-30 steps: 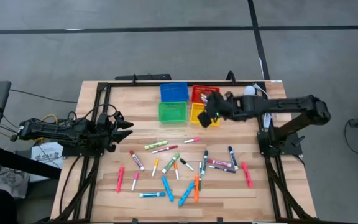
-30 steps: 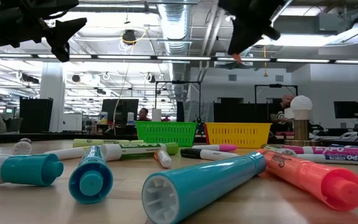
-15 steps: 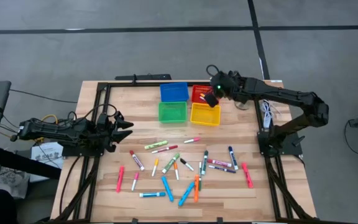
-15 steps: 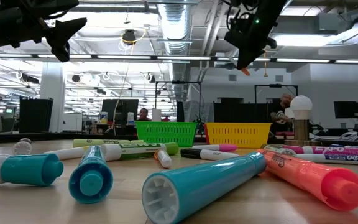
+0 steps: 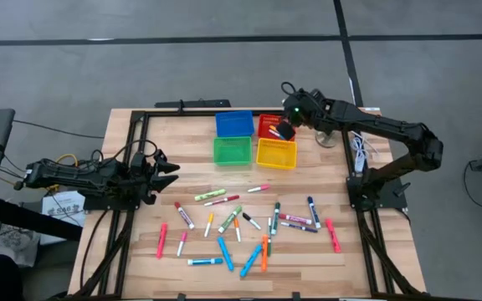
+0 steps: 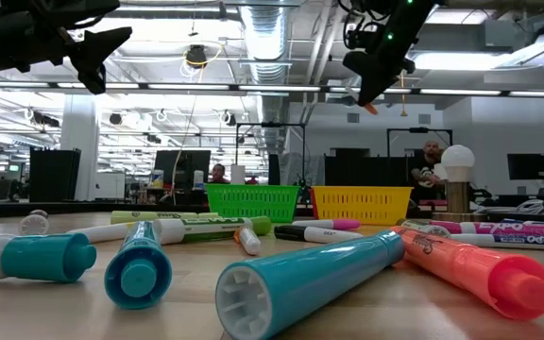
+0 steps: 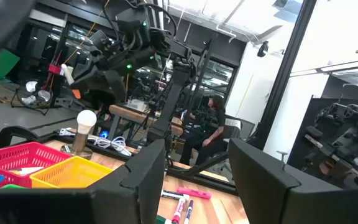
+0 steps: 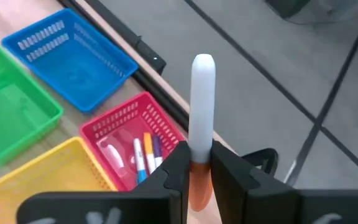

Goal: Pick & Place Markers
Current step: Put the right orange highlighter into the red bin

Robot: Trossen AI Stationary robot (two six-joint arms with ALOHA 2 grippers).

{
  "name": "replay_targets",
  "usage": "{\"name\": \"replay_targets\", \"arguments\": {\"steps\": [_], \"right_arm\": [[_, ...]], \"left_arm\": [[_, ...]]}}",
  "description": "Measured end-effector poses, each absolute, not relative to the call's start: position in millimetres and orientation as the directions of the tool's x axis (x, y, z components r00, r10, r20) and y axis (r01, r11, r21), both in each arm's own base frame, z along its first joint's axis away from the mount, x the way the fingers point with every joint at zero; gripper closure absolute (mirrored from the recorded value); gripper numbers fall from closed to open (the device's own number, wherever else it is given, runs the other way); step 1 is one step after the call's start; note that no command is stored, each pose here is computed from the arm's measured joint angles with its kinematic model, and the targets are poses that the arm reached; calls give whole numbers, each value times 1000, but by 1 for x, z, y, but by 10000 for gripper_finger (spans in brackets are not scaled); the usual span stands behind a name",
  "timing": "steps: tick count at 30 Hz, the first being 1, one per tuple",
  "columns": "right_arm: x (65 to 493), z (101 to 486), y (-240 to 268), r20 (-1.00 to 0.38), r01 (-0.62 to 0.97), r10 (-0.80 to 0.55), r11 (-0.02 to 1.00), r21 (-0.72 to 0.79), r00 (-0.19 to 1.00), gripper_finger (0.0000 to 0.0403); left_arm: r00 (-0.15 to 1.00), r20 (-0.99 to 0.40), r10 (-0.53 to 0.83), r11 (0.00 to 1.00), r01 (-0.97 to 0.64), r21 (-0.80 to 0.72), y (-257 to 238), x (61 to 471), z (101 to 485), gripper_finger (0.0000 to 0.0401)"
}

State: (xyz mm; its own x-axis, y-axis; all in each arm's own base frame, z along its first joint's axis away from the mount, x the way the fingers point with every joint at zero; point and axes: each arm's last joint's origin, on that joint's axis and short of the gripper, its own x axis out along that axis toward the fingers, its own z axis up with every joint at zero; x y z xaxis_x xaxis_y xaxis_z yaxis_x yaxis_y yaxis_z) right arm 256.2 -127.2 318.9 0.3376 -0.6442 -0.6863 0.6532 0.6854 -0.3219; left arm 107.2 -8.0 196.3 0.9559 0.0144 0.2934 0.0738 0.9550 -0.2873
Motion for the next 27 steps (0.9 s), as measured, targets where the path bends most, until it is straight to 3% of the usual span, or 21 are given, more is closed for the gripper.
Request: {"name": "replay_targets", "arguments": {"steps": [6,14,27], "right_arm": [[269,302,-134,-742,566,-572,760,-320,350,360],[295,252,-165,-808,435,-527,813,-387,266,360],[292,196,-210,-917,389,-339,890,-239,212,360]], "left_arm": [[955,296,15,955,74,-287,-8,107,197,224],[954,300,15,955,75,-288,-8,107,197,224],[951,308,15,955,78,-288,-8,107,198,224]]}}
